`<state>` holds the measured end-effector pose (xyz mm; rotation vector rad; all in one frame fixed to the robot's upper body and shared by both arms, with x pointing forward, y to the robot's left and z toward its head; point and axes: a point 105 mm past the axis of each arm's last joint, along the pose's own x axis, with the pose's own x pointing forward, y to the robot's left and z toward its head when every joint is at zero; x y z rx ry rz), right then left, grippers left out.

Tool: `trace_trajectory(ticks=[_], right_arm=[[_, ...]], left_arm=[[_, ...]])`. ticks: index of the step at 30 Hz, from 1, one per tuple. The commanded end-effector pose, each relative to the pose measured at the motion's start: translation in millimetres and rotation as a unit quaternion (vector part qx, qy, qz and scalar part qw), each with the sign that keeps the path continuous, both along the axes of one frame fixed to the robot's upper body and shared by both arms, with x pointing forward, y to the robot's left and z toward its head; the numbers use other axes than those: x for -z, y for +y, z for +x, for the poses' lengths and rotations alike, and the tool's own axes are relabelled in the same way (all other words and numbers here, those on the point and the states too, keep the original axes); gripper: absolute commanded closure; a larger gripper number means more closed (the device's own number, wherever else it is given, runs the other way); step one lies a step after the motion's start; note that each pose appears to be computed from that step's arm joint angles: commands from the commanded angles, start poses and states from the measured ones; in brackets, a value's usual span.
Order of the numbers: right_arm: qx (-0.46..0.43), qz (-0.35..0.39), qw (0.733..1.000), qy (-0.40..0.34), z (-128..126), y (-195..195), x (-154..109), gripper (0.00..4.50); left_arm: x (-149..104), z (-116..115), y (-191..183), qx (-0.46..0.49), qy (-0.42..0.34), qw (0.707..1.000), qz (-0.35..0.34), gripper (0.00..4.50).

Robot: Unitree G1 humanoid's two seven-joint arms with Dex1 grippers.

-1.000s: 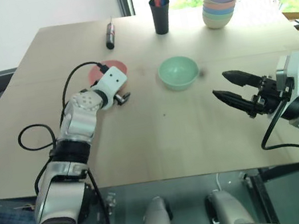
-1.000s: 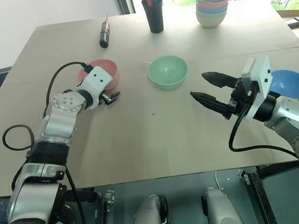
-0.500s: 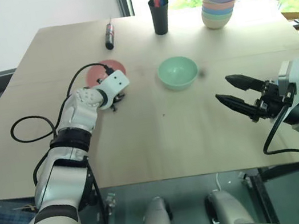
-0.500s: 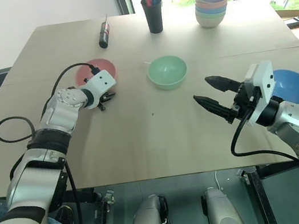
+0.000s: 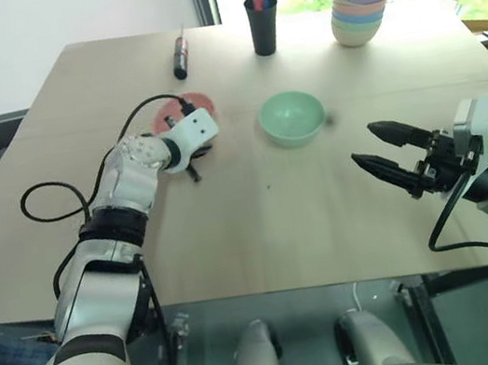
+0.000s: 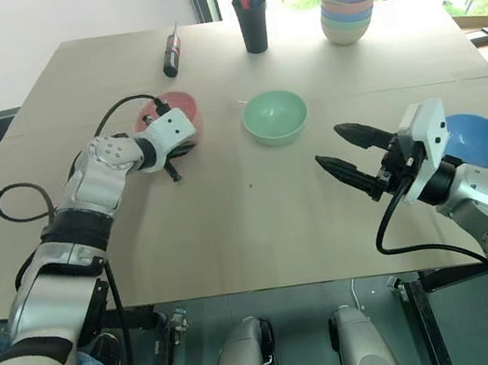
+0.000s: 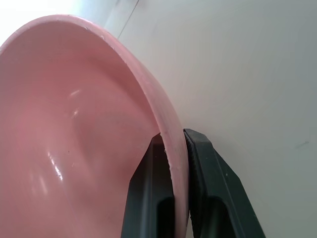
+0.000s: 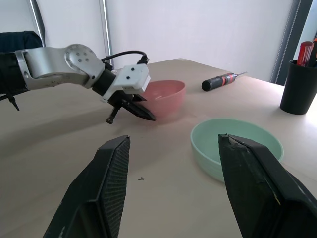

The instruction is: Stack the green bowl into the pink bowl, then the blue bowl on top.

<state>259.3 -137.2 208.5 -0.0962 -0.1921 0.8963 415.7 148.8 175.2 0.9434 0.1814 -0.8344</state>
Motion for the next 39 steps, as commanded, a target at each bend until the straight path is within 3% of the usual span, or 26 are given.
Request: trace_trajectory(ticks=[1, 4, 11, 18, 20, 22, 25, 26, 29, 34, 39], right_arm=[[-0.003, 0.001, 1.000, -0.023, -1.7, 0.7, -7.4, 1.52], [-0.003, 0.001, 1.000, -0.021, -1.7, 0.0, -5.8, 1.52], [0.002, 0.000, 1.000, -0.018, -1.6, -1.1, -3.3, 1.52], [0.004, 0.000, 1.000, -0.019, -1.2, -1.5, -3.0, 1.52], [0.005, 0.000, 1.000, -0.018, -0.9, -1.5, -2.7, 1.52], [0.004, -0.001, 1.000, -0.018, -0.8, -1.2, -2.5, 1.52], [0.003, -0.001, 1.000, -0.017, -0.7, -0.3, -2.3, 1.52], [0.003, -0.001, 1.000, -0.017, -0.7, -0.1, -2.1, 1.52], [0.002, -0.003, 1.000, -0.017, -0.7, 0.2, -1.4, 1.52], [0.003, -0.008, 1.000, -0.017, 0.5, 0.3, -0.7, 1.52], [-0.001, -0.018, 1.000, -0.018, 4.2, 0.4, -0.5, 1.52]], left_arm=[[-32.9, -30.5, -34.5, 0.129, -0.043, 0.991, -0.011, 4.46], [-35.4, -58.5, -53.5, 0.234, -0.070, 0.970, 0.014, 4.46], [-6.0, -112.2, -58.2, 0.373, 0.000, 0.926, 0.060, 4.46], [5.9, -128.9, -52.3, 0.415, 0.038, 0.905, 0.081, 4.46], [8.3, -129.5, -51.9, 0.417, 0.037, 0.905, 0.081, 3.61], [9.7, -128.0, -51.8, 0.414, 0.033, 0.906, 0.080, 3.08], [10.4, -122.8, -51.4, 0.404, 0.022, 0.911, 0.077, 1.61], [11.0, -121.3, -50.6, 0.400, 0.021, 0.913, 0.076, 1.44], [11.7, -115.2, -46.3, 0.384, 0.014, 0.920, 0.072, 0.12], [-11.0, -104.3, -45.5, 0.337, 0.008, 0.940, -0.049, 0.03], [-50.1, -98.5, -35.8, 0.268, 0.028, 0.929, -0.254, 0.03]])
